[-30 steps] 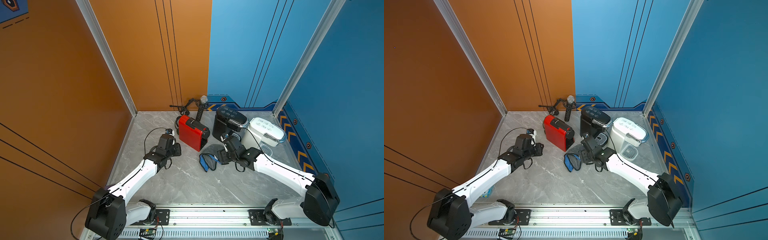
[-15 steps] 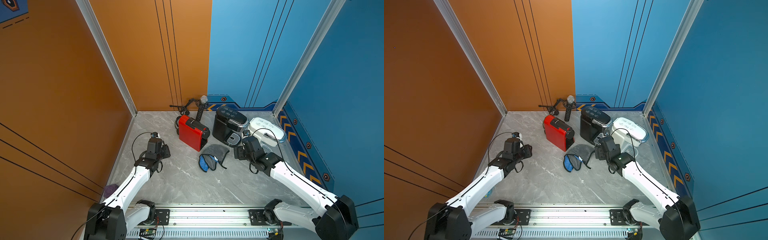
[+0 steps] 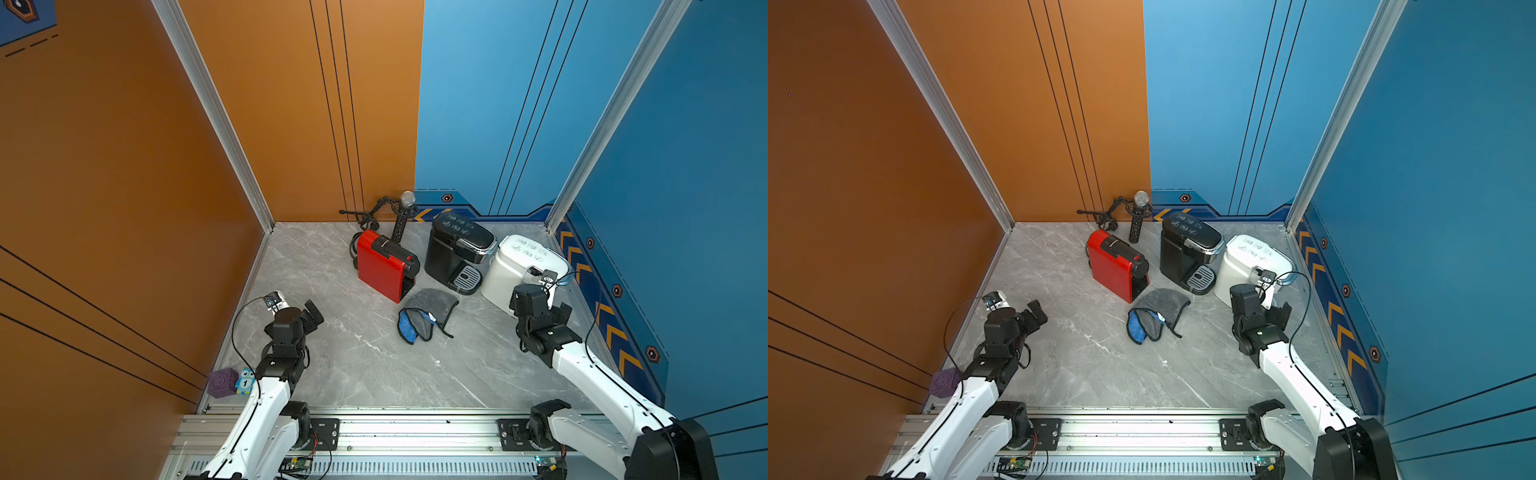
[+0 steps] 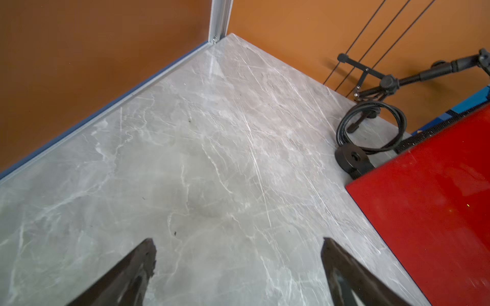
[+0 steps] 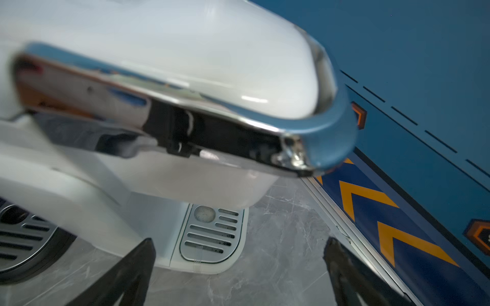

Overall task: Wipe the surface of a coffee machine
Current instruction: Reset both arms

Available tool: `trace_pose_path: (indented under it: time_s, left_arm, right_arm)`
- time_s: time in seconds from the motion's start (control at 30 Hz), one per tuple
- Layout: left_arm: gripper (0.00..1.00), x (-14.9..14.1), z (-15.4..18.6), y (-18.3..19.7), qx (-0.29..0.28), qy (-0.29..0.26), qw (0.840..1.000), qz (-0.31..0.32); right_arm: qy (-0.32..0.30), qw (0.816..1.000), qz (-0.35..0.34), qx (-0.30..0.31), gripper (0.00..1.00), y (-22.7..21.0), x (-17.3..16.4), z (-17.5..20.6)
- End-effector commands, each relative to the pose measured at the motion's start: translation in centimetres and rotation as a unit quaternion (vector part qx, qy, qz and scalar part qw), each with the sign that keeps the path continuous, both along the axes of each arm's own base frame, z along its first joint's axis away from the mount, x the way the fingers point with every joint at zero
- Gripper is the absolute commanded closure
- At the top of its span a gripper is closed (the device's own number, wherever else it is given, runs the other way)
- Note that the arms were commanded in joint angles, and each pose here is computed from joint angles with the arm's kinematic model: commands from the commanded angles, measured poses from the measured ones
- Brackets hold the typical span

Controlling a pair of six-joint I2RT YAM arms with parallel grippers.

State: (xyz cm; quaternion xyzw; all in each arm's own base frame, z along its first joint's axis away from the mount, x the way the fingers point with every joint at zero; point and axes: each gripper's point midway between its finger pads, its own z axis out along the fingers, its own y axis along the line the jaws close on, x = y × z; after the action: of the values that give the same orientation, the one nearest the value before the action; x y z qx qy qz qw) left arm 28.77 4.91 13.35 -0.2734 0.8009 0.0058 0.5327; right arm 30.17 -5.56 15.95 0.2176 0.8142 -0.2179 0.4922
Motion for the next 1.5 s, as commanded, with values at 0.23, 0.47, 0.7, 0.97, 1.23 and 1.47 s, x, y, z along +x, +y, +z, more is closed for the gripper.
trace_pose_path:
  time_s: [0.23, 0.47, 0.7, 0.97, 1.23, 1.47]
  left_arm:
    - [0.02, 1.6, 1.1, 3.4, 0.051, -0.035, 0.997, 0.053]
    - [0.02, 4.2, -1.3, 3.2, 0.106, 0.004, 0.994, 0.017]
    - [0.02, 6.9, -1.4, 0.9, 0.168, -0.02, 0.985, -0.039]
    - [0.02, 9.8, -3.9, -5.2, 0.217, -0.03, 0.956, -0.193]
    - [0.02, 9.8, -3.8, -4.7, 0.222, -0.025, 0.96, -0.172]
    - [0.02, 9.9, -3.8, -4.7, 0.222, -0.025, 0.959, -0.172]
  right_arm:
    - [-0.085, 0.996, 0.03, 0.005, 0.0, -1.8, 3.0, -2.1]
    - [-0.108, 0.992, 0.055, 0.018, 0.0, -1.0, 4.5, -3.2]
    - [-0.107, 0.985, 0.131, 0.013, 0.0, 1.2, 6.1, -4.0]
    - [-0.047, 0.973, 0.224, 0.032, 0.0, 4.0, 8.9, -6.5]
    - [-0.042, 0.972, 0.227, 0.043, 0.0, 3.9, 9.2, -6.7]
    - [-0.043, 0.972, 0.227, 0.044, 0.0, 3.9, 9.2, -6.6]
